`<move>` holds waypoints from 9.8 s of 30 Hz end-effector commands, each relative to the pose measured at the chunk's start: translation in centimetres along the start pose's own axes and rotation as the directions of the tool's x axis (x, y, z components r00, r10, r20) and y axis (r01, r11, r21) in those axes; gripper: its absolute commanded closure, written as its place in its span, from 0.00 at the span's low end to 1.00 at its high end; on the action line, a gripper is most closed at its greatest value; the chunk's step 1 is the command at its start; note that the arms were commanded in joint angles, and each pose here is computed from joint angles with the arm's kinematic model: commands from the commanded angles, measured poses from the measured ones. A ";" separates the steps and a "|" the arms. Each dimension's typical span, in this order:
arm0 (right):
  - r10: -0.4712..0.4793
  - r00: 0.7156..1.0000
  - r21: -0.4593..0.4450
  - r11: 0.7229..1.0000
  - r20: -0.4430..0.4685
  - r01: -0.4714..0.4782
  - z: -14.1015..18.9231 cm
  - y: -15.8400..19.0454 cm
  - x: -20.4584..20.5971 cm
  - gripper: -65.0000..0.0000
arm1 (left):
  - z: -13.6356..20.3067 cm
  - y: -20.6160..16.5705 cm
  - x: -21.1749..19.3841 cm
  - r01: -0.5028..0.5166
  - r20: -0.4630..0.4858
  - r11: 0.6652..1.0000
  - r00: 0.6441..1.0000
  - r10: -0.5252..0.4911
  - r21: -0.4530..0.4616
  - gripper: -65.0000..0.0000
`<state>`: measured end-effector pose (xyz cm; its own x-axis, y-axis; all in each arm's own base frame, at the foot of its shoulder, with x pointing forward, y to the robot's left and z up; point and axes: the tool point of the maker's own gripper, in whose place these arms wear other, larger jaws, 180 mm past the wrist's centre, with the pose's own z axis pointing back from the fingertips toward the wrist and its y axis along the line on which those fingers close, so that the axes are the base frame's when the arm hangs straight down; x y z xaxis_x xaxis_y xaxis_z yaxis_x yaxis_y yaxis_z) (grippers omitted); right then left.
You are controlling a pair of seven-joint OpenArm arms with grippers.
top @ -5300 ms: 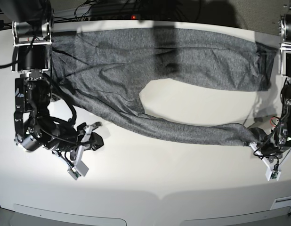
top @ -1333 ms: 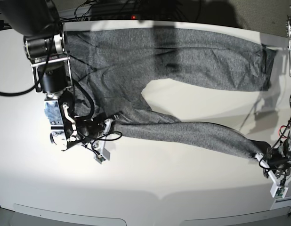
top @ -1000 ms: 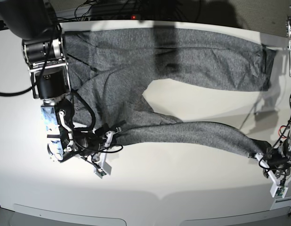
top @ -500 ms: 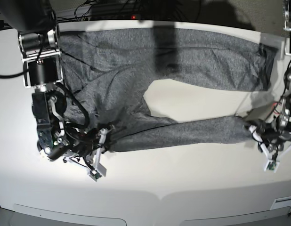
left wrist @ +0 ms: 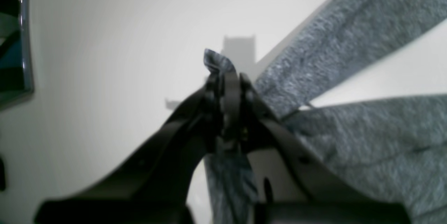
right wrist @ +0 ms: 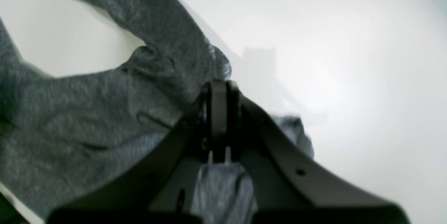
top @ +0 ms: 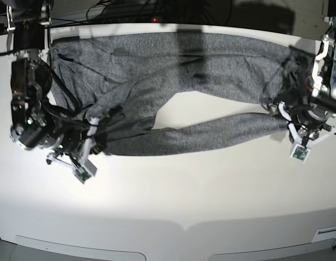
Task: Fold the T-shirt properly
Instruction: 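Carry the held edge with both grippers over onto the opposite edge, then lay the folded strip down and press it flat with both grippers, then grasp the strip ends with both grippers and stretch it lengthwise, then grasp the strip end with the left gripper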
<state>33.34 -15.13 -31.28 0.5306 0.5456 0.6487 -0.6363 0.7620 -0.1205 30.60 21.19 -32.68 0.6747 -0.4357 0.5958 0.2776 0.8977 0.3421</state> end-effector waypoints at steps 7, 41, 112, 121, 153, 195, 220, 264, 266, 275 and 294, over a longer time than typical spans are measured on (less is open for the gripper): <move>-0.055 0.998 -0.030 0.998 0.024 0.056 2.7 0.0 -2.2 1.00 | 2.9 0.2 0.0 0.062 0.022 0.995 0.998 -0.064 0.072 1.00; -0.208 0.972 -0.044 0.978 -0.108 0.204 8.9 7.3 -12.1 1.00 | 4.6 -2.4 -8.4 0.098 -0.127 0.992 0.988 -0.089 0.073 1.00; -0.206 0.975 0.143 0.966 -0.082 0.216 -4.8 12.0 -10.8 0.72 | -1.8 -7.2 -13.5 -0.148 -0.233 0.989 0.962 0.144 -0.001 0.58; -0.276 0.950 0.091 0.952 -0.149 0.291 -8.4 8.3 -10.9 0.72 | -3.2 -6.5 -8.6 -0.164 -0.105 0.986 0.980 0.166 0.028 0.58; -0.516 0.820 -0.154 0.856 -0.248 0.493 -5.5 4.1 -17.7 0.72 | -8.0 -4.9 -11.1 -0.200 -0.180 0.973 0.959 0.218 0.114 0.58; -0.384 0.910 -0.116 0.908 0.157 0.403 -2.0 0.6 -4.3 0.72 | -6.9 2.8 -0.1 -0.106 -0.027 0.945 0.992 0.120 0.309 0.58; -0.333 0.933 0.046 0.943 0.141 0.329 -2.1 3.6 -3.6 0.72 | -9.1 9.8 -6.2 -0.272 -0.227 0.930 0.949 0.218 -0.246 0.62; -0.331 0.938 0.045 0.943 0.103 0.328 -2.1 3.8 -4.3 0.72 | -8.4 3.4 -8.2 -0.626 -0.408 0.605 0.780 0.476 -0.492 1.00; -0.331 0.937 0.045 0.943 0.110 0.328 -2.1 3.8 -4.1 0.72 | -8.1 3.5 -7.6 -0.604 -0.398 0.617 0.797 0.454 -0.505 1.00; -0.331 0.935 0.044 0.944 0.128 0.328 -2.1 3.6 -3.8 0.72 | -6.4 2.6 -3.7 -0.441 -0.322 0.674 0.897 0.304 -0.593 1.00; -0.309 0.929 0.028 0.950 0.206 0.310 -1.8 1.9 -0.9 0.72 | -2.9 -10.8 2.2 -0.292 -0.202 0.449 0.950 0.238 -0.845 1.00</move>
<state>31.73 -13.53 -35.05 0.6205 0.2059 0.7567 -0.4466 0.8859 0.1251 29.68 10.64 -38.83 0.8715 -0.2014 0.4472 0.4712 0.5967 -0.6496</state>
